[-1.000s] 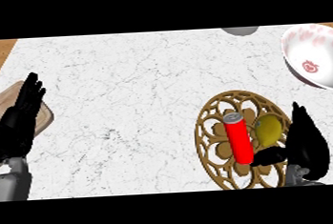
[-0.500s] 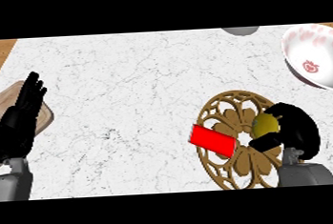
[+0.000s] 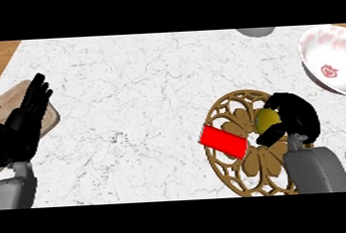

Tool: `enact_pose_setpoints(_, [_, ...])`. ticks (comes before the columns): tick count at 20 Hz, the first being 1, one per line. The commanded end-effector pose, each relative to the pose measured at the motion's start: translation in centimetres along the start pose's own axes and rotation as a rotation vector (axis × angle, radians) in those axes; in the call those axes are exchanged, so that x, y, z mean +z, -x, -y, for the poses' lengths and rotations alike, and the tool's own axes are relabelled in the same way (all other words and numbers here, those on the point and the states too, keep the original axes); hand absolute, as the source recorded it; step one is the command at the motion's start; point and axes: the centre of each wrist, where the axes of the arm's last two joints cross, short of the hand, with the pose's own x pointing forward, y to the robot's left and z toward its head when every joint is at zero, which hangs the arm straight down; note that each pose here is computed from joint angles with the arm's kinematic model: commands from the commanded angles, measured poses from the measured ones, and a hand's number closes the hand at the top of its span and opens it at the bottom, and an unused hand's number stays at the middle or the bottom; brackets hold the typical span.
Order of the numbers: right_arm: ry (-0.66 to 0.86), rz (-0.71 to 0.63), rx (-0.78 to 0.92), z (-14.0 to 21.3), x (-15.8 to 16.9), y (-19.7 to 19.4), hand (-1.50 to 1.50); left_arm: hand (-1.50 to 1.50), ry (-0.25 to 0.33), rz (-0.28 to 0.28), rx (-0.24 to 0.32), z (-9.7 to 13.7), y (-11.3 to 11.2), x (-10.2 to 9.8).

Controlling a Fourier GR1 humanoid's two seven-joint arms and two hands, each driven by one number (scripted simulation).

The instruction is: Pick the lemon from the placemat and place it in the bowl

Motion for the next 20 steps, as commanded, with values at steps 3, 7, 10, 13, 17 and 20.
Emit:
enact_pose_setpoints(3, [-0.173, 0.275, 0.186, 2.8, -4.2, -2.2, 1.50, 0.00, 0.015, 0.007, 0.014, 1.2, -1.5, -1.0])
enact_pose_setpoints(7, [-0.091, 0.336, 0.221, 3.7, -5.6, -5.2, 1.50, 0.00, -0.018, -0.007, 0.003, -1.9, -0.5, -1.0])
enact_pose_setpoints(10, [0.062, 0.355, 0.217, 6.2, -4.3, -6.4, 1.50, 0.00, -0.015, -0.009, 0.005, 0.0, 0.0, 0.4])
enact_pose_setpoints(13, [0.251, 0.351, 0.183, 10.9, -2.5, -8.3, 1.50, 0.00, -0.015, -0.029, -0.004, 1.2, 0.4, 0.3])
enact_pose_setpoints(17, [0.465, 0.347, 0.011, 15.6, -1.1, -8.5, 1.50, 0.00, -0.038, -0.018, -0.008, -0.3, 1.9, 0.1])
enact_pose_setpoints(20, [0.466, 0.330, -0.076, 18.2, -1.5, -5.8, 1.50, 0.00, -0.014, -0.042, -0.006, -0.7, 0.3, 0.8])
